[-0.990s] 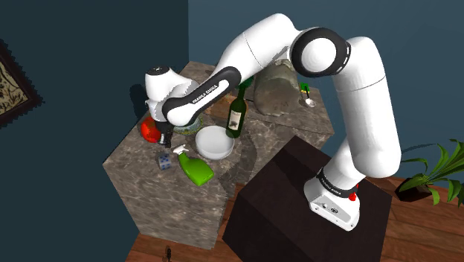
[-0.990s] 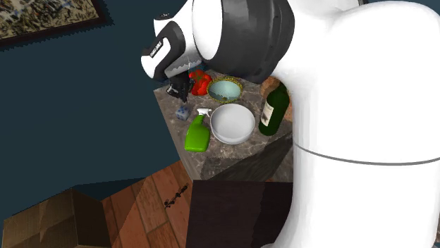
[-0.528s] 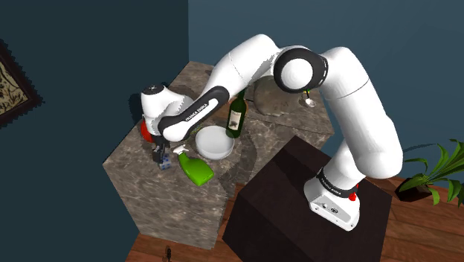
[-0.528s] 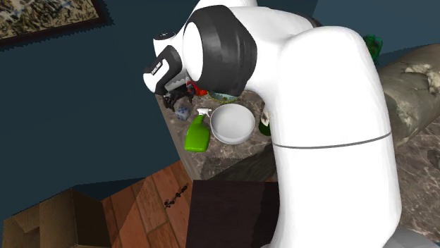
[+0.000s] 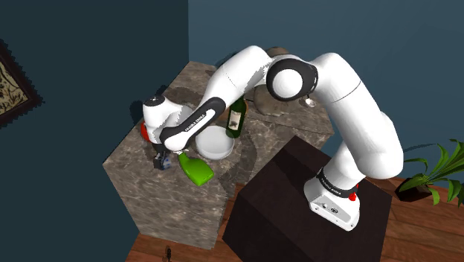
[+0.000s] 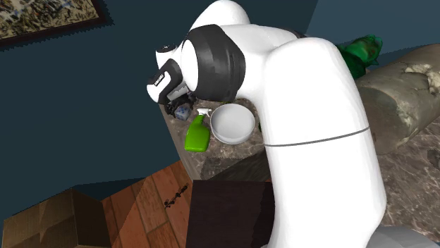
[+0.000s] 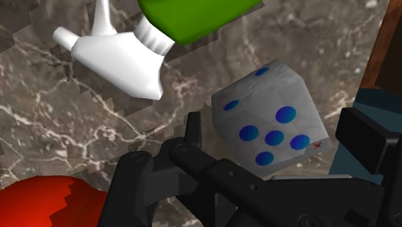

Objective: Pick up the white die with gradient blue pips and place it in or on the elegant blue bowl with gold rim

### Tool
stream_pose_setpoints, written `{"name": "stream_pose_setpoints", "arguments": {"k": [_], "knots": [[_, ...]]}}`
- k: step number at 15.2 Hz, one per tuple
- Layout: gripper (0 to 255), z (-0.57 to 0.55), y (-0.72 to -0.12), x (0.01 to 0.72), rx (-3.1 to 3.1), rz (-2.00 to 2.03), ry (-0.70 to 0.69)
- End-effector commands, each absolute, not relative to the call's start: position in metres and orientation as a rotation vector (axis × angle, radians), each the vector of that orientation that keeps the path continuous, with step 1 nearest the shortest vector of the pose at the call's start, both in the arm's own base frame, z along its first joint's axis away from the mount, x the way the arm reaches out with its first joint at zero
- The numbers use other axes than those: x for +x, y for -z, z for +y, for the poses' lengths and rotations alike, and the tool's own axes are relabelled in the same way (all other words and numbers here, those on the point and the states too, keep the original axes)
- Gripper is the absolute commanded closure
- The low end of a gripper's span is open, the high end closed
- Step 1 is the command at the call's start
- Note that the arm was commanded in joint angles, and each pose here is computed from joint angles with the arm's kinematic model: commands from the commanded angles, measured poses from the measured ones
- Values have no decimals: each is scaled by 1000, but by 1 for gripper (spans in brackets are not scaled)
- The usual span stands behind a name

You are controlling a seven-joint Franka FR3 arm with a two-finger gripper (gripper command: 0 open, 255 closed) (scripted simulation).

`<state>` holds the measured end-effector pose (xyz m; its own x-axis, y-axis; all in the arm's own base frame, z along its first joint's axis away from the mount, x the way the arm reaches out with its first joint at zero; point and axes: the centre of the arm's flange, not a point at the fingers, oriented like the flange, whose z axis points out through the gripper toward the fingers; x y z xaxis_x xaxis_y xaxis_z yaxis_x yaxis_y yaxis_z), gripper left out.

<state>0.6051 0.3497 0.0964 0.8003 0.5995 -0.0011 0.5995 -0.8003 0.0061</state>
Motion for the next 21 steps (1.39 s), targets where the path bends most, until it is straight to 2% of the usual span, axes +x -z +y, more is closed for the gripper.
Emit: {"name": "stream_pose_setpoints", "arguments": {"k": [1, 7, 8, 17, 21], "knots": [[0, 349, -91, 605, 2975, 991, -2], [0, 349, -91, 605, 2975, 991, -2], [255, 349, -91, 605, 2975, 991, -2], [255, 349, -91, 605, 2975, 991, -2], [255, 349, -112, 605, 2975, 991, -2]]}}
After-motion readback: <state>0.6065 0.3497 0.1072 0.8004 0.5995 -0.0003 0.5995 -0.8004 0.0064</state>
